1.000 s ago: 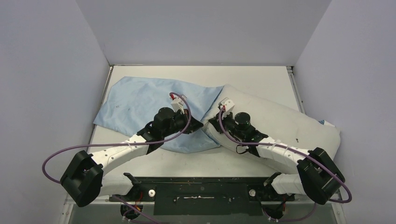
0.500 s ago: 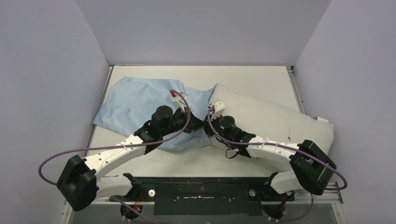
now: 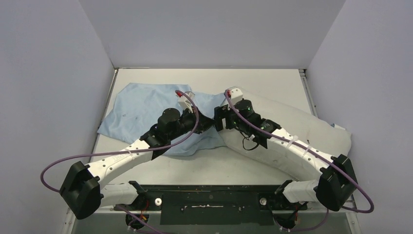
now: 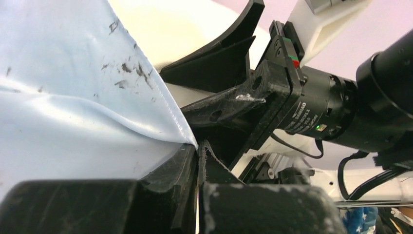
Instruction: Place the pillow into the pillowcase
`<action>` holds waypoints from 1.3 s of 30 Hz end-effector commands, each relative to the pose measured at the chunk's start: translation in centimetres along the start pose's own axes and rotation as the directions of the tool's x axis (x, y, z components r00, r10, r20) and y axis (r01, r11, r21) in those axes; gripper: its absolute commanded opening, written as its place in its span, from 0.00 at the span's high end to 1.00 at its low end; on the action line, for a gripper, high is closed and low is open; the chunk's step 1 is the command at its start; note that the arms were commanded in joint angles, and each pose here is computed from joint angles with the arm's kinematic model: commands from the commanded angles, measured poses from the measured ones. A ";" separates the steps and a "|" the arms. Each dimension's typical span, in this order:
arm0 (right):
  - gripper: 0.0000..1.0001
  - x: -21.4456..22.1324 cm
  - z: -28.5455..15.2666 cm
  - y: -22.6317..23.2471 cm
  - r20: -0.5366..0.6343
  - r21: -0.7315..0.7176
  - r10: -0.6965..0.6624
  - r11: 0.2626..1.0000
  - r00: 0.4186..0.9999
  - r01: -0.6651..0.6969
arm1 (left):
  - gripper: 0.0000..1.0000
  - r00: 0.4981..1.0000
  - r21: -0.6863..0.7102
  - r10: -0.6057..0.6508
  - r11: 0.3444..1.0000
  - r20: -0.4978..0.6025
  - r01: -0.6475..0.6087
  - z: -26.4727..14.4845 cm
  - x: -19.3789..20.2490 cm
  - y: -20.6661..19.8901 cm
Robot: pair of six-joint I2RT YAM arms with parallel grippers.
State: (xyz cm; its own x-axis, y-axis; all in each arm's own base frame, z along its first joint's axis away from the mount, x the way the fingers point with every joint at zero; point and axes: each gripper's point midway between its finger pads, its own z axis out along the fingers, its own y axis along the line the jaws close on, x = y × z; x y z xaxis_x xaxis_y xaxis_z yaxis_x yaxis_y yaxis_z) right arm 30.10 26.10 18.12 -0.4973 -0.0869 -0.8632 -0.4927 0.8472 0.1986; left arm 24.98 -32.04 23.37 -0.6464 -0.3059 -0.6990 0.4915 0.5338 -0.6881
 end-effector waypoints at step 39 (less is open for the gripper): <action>0.90 -1.1 5.3 -10.4 -0.192 -0.215 0.040 0.973 0.981 -0.082 | 0.48 0.974 -0.219 0.171 0.955 -0.147 -0.201 8.2 -9.9 5.7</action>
State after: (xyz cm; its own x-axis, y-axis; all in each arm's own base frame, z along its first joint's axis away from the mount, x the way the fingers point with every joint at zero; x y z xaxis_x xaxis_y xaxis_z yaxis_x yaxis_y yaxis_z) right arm 41.86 17.82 13.11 -0.6655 -0.1623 -0.7286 -0.5573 0.7573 0.3403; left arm 38.31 -31.40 22.77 -0.6669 -0.1089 -0.7371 0.4146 0.7678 -0.4885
